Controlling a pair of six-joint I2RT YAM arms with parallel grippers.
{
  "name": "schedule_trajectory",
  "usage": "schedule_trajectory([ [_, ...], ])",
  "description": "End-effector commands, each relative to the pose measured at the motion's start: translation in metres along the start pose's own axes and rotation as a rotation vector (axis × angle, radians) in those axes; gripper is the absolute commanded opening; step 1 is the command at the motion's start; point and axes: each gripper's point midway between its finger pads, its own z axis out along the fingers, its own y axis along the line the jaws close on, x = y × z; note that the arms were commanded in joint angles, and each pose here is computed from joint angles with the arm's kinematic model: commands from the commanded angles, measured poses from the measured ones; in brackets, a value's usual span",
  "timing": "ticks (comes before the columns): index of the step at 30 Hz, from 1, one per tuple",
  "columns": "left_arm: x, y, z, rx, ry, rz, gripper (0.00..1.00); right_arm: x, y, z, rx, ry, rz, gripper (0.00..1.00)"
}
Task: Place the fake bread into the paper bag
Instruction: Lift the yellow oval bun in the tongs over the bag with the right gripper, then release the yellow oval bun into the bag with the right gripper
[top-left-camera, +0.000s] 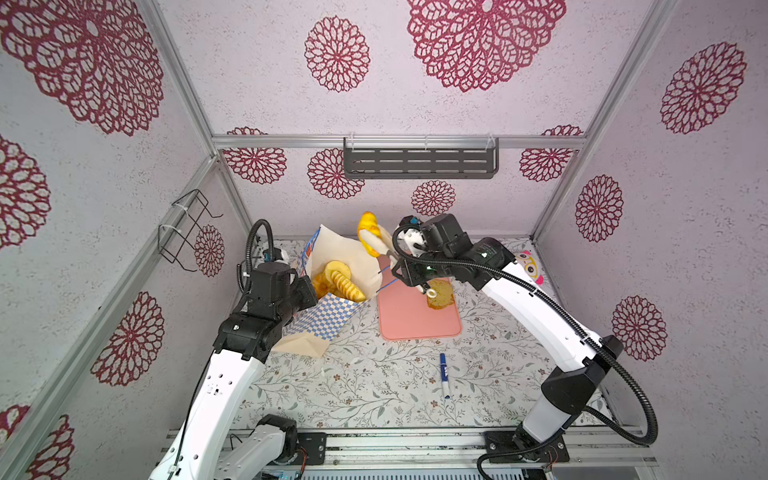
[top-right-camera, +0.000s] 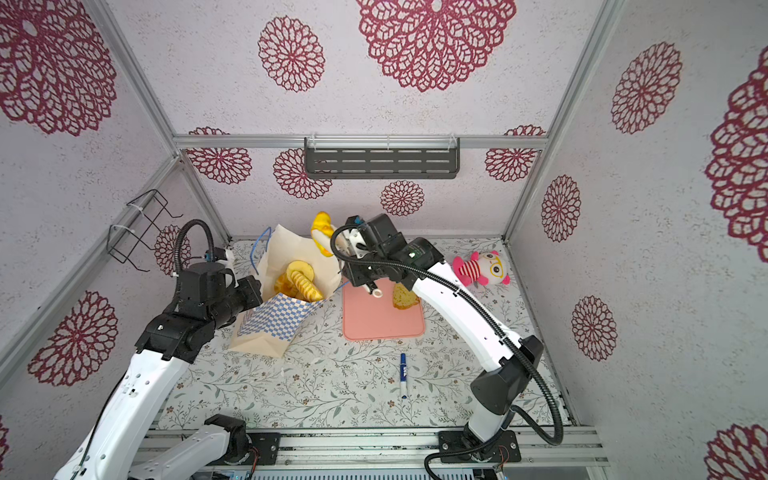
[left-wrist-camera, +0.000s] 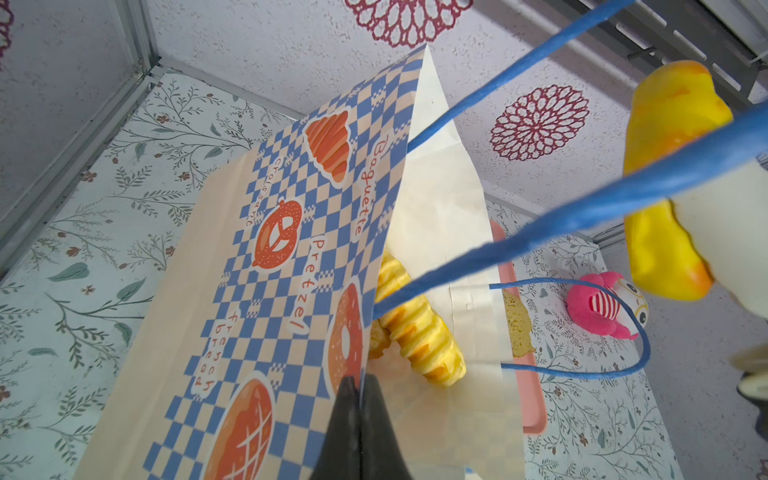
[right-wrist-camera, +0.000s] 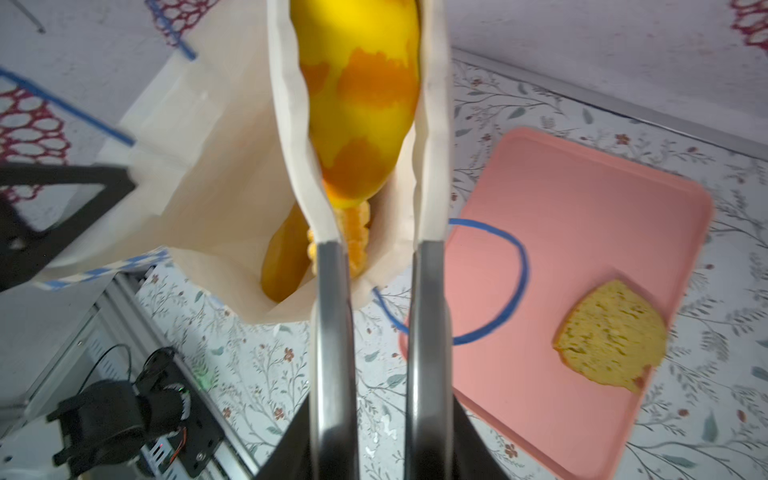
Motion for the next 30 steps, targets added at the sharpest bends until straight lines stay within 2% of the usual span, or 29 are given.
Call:
schedule_trajectory([
  [1,-0.003,0.005,-0.004,-0.021,-0.006,-0.021,0.0,-0.017,0.015,-0.008,-0.036,-0.056,-0.027,0.38],
  [9,-0.005,0.003,-0.005,-0.014,-0.011,-0.022,0.0,0.007,0.036,0.03,-0.039,0.028,-0.06,0.43],
  [16,-0.007,0.002,-0.006,-0.012,-0.011,-0.02,0.0,0.008,0.04,0.039,-0.042,0.041,-0.056,0.56],
  [23,-0.006,0.002,-0.004,-0.011,-0.007,-0.019,0.0,0.006,0.037,0.037,-0.023,0.03,-0.05,0.57],
  [30,-0.006,0.002,-0.004,-0.01,-0.006,-0.017,0.0,-0.012,0.027,0.003,0.046,-0.067,-0.055,0.57],
])
